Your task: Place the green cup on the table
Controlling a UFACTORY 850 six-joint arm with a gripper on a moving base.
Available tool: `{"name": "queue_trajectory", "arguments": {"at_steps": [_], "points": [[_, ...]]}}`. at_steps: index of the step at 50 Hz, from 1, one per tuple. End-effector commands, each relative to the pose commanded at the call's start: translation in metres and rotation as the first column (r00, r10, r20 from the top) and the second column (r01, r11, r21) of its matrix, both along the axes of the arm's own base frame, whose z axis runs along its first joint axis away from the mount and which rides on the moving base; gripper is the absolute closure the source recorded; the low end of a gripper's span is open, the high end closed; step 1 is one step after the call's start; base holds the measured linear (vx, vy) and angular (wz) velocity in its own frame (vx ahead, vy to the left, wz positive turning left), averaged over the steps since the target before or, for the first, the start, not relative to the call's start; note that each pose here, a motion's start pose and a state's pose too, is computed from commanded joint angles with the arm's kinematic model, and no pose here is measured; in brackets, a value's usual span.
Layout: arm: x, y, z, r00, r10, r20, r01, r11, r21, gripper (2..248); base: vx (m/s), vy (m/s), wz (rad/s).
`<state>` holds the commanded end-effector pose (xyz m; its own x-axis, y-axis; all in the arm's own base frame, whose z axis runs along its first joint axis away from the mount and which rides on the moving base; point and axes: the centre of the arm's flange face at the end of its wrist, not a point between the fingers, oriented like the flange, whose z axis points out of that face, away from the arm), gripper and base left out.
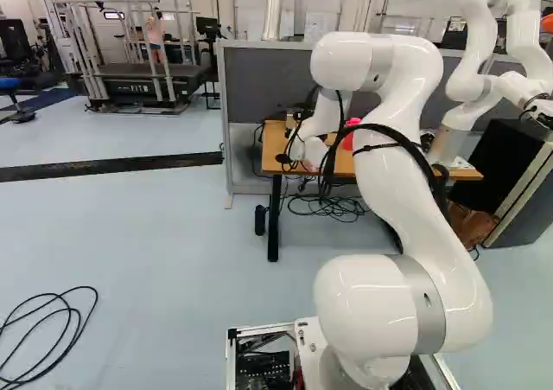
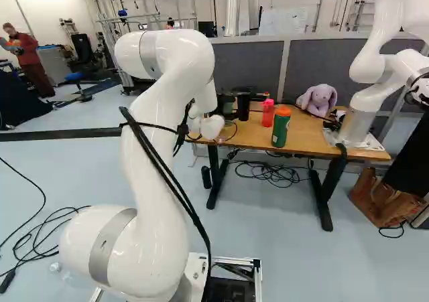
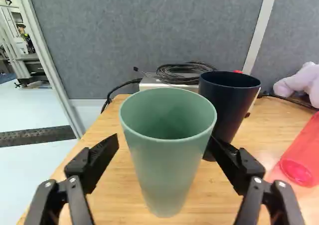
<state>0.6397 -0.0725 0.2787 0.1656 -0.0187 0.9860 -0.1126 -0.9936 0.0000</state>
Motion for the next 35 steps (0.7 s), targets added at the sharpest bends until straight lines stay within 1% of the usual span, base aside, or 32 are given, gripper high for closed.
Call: {"name": "queue_trajectory", "arguments": {"at_steps": [3,4,16,35], "points": [[0.0,0.0,0.0,1.0,0.0,0.0,0.0,1.0,0.0,10,0.0,0.0,0.0],[0.0,0.0,0.0,1.0,0.0,0.0,0.0,1.0,0.0,3,0.0,0.0,0.0],[-0.002,0.0,0.003,1.0,0.0,0.002,0.0,1.0,0.0,3,0.0,0.0,0.0],[-0.037,0.001,0.031,1.0,-0.005,0.0,0.005,1.0,0.0,3,0.0,0.0,0.0]]}}
